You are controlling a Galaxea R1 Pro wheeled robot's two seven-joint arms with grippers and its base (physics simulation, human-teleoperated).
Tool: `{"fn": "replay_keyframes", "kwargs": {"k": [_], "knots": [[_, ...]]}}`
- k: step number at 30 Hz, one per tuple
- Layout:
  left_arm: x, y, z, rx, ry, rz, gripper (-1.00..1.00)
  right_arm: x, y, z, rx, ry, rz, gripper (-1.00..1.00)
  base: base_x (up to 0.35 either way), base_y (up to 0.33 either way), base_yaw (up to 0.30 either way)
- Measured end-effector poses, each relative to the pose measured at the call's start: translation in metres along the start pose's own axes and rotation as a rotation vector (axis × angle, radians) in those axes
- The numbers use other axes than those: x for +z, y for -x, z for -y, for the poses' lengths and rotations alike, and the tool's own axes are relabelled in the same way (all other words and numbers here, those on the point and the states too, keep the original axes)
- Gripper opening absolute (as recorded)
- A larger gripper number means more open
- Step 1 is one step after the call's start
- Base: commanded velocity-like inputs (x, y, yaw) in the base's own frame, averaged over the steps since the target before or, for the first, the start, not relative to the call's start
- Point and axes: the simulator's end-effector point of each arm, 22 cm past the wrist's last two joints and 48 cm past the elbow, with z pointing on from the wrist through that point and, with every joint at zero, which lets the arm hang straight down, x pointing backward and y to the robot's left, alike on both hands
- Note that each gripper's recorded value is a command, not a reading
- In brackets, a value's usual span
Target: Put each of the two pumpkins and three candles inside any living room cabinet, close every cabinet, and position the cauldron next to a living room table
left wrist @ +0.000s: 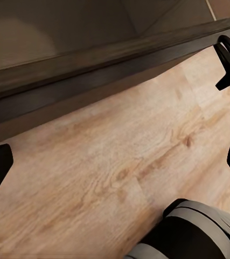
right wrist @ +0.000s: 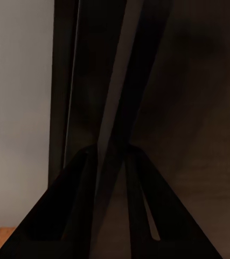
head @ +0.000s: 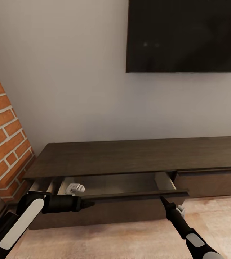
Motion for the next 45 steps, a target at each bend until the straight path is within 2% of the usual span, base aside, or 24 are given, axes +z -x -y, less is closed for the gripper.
{"fn": "replay_keyframes", "kwargs": {"k": [45], "knots": [[-0.0003,0.0008,0.0008,0.002,-0.002,0.001,1.0,-0.0006,0.0035,0.0007,0.005,-0.002,0.011,-1.0,-0.077,0.0,0.0]]}}
